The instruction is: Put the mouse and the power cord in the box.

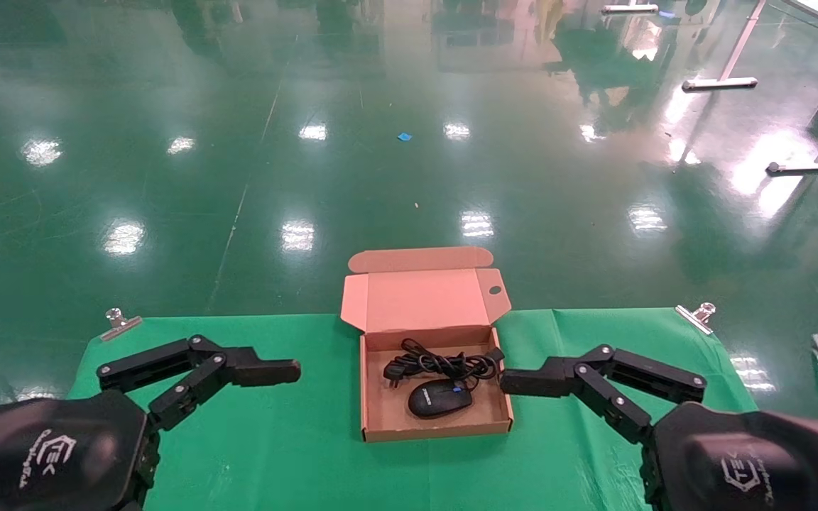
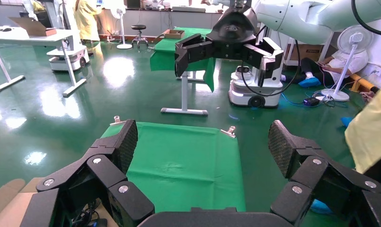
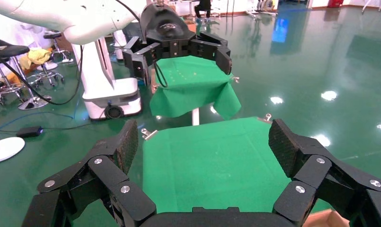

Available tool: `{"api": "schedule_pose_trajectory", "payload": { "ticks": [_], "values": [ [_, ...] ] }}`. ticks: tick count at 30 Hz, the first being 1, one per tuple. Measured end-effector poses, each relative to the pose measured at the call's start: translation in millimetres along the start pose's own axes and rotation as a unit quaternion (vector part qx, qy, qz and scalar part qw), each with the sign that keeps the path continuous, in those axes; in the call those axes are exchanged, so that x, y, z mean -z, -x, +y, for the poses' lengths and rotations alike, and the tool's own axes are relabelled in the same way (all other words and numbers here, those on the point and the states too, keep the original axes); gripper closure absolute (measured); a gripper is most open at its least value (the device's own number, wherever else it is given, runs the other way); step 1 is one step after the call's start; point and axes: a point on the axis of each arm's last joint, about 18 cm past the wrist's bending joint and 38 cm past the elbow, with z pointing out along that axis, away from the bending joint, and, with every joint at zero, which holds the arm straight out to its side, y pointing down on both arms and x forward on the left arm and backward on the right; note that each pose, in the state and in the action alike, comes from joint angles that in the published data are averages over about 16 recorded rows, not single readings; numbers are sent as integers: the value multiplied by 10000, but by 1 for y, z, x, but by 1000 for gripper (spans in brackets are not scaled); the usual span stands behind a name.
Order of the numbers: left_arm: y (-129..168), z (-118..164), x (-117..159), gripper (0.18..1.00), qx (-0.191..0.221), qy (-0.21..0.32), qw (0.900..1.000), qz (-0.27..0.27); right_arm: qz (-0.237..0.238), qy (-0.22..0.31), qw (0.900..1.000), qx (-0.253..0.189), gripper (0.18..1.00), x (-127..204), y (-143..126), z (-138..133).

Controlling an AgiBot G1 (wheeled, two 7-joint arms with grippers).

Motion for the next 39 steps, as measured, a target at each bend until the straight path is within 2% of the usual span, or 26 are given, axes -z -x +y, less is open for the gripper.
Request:
{"api": "schedule_pose_trajectory", "payload": {
  "ticks": [39],
  "values": [
    [2,2,-1,184,14,19,10000,-28,31,20,10000,-9,178,0,-2,1]
  ]
}}
